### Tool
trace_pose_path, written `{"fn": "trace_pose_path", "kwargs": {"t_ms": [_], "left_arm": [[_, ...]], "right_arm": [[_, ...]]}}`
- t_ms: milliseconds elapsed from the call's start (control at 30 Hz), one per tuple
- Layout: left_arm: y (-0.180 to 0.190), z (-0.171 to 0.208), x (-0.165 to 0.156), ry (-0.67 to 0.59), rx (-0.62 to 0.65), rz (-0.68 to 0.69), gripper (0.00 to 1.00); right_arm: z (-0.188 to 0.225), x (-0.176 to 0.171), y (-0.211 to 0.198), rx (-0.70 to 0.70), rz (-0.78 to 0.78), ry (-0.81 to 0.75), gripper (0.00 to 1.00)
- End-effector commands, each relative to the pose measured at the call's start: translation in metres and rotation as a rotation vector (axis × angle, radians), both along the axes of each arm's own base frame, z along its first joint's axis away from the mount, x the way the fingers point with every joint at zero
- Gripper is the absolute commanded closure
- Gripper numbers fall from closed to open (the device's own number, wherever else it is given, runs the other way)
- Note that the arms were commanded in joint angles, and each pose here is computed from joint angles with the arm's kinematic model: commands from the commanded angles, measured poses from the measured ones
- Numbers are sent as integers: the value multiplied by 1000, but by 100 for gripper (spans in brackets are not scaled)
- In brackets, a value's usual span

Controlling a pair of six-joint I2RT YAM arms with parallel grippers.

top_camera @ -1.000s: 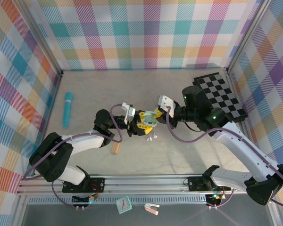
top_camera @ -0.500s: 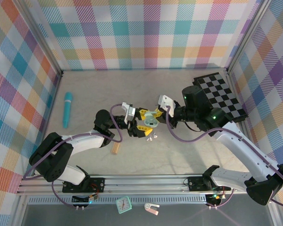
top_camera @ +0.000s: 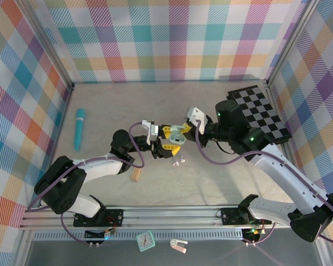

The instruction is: Insert wireless bluetooth earbuds into charging case

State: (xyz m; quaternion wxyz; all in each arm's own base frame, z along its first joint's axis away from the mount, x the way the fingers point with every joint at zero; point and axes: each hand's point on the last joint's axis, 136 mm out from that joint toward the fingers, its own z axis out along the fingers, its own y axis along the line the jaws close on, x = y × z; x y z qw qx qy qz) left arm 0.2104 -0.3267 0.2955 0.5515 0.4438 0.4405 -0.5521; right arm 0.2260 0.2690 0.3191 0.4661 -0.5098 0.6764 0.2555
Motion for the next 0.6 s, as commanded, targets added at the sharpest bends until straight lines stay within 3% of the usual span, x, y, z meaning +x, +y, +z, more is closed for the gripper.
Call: {"fn": "trace_pose_path", "kwargs": {"t_ms": [0, 167, 567], "left_arm": [[3, 10, -6, -61, -34, -3, 43], [3, 15, -9, -58, -39, -25, 45], [3, 18, -14, -59, -38, -52, 61]], "right_arm": [[10, -2, 2, 40, 8, -25, 100], [6, -2, 3, 35, 18, -30, 100], [7, -1, 6, 38, 30, -38, 100]]}}
